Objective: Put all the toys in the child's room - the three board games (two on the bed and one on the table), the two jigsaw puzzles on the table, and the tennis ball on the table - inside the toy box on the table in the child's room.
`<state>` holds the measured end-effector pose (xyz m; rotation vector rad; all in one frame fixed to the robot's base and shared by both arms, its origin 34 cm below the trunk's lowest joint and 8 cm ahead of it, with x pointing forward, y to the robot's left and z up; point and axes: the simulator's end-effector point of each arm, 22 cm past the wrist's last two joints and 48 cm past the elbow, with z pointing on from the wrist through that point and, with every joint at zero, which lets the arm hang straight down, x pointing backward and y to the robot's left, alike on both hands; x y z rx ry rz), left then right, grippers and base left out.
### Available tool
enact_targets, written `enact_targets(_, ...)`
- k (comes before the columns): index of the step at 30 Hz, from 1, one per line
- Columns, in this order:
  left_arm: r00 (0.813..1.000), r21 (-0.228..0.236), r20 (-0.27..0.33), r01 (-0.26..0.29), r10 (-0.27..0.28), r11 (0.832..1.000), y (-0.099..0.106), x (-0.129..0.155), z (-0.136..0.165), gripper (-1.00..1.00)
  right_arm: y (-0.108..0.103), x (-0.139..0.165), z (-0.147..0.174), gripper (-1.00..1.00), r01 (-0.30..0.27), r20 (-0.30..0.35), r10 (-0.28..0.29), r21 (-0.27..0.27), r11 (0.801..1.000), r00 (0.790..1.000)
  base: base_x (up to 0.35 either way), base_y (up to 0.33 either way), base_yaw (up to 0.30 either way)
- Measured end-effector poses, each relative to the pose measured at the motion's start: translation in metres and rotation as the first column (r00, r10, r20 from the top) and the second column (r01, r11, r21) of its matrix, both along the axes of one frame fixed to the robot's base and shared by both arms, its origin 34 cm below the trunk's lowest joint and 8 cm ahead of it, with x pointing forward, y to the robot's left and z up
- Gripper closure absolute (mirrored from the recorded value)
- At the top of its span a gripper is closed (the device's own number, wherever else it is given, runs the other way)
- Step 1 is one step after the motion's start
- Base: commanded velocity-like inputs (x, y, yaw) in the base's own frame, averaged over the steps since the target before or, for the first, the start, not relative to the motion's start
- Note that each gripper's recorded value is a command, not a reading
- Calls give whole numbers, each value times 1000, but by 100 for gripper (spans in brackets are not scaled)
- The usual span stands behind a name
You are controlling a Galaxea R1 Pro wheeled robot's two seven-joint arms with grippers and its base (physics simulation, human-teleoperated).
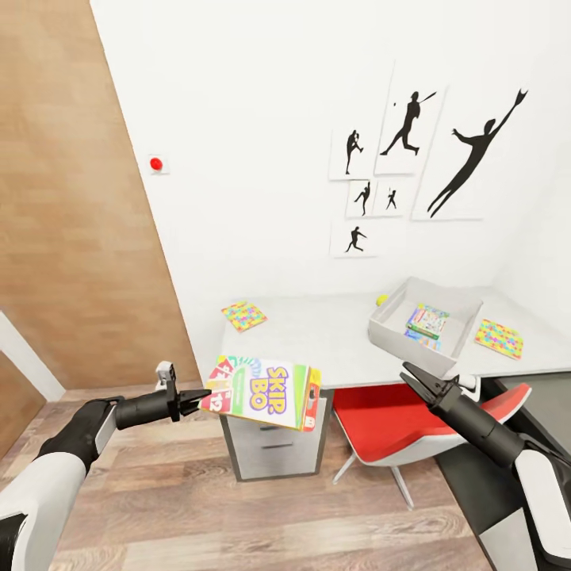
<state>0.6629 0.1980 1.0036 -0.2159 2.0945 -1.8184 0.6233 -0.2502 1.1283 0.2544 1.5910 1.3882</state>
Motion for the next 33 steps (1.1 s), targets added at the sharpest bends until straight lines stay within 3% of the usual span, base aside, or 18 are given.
enact_targets(11,1000,2,25,-1,1,1000,1,0,10,100,-4,-1,11,-100,24,39,-24,-9,1000,999,0,-44,0)
enact_targets(26,999,12,48,0,0,1000,1,-1,21,100,-5,-5,23,-100,28,66,-28,-10,1000,997,4,-315,18)
enact_targets(33,999,22,46,1,-2,1000,1,-1,20,100,-5,-5,24,-100,28,68,-27,-10,1000,997,152,-293,15)
